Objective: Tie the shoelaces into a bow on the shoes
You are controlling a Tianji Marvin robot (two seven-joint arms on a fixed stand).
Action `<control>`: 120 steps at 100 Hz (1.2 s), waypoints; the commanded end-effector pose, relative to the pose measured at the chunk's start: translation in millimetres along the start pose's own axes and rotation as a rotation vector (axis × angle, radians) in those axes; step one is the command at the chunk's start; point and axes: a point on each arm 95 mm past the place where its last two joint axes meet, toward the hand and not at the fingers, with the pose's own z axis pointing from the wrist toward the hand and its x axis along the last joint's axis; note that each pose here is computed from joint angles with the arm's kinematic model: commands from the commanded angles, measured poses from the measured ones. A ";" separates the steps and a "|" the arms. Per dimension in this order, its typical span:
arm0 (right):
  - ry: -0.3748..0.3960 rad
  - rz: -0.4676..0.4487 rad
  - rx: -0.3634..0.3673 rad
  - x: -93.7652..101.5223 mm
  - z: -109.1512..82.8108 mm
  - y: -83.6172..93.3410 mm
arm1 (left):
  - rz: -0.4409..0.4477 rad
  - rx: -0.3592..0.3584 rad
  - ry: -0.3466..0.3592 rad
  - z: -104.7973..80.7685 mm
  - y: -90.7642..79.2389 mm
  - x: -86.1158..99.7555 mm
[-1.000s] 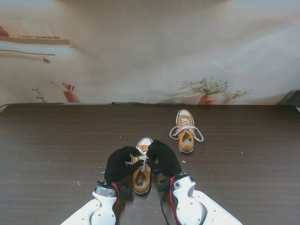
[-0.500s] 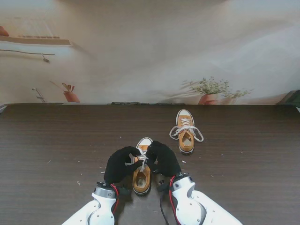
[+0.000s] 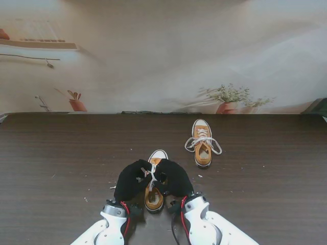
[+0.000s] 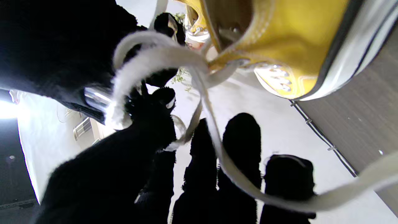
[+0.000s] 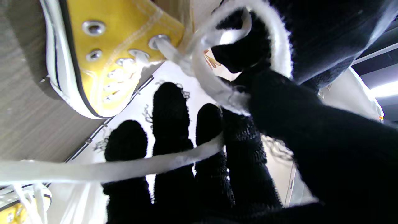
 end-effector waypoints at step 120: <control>-0.024 -0.100 -0.049 1.5 -3.0 6.7 | -0.056 0.006 -0.038 -15.1 -15.5 1.3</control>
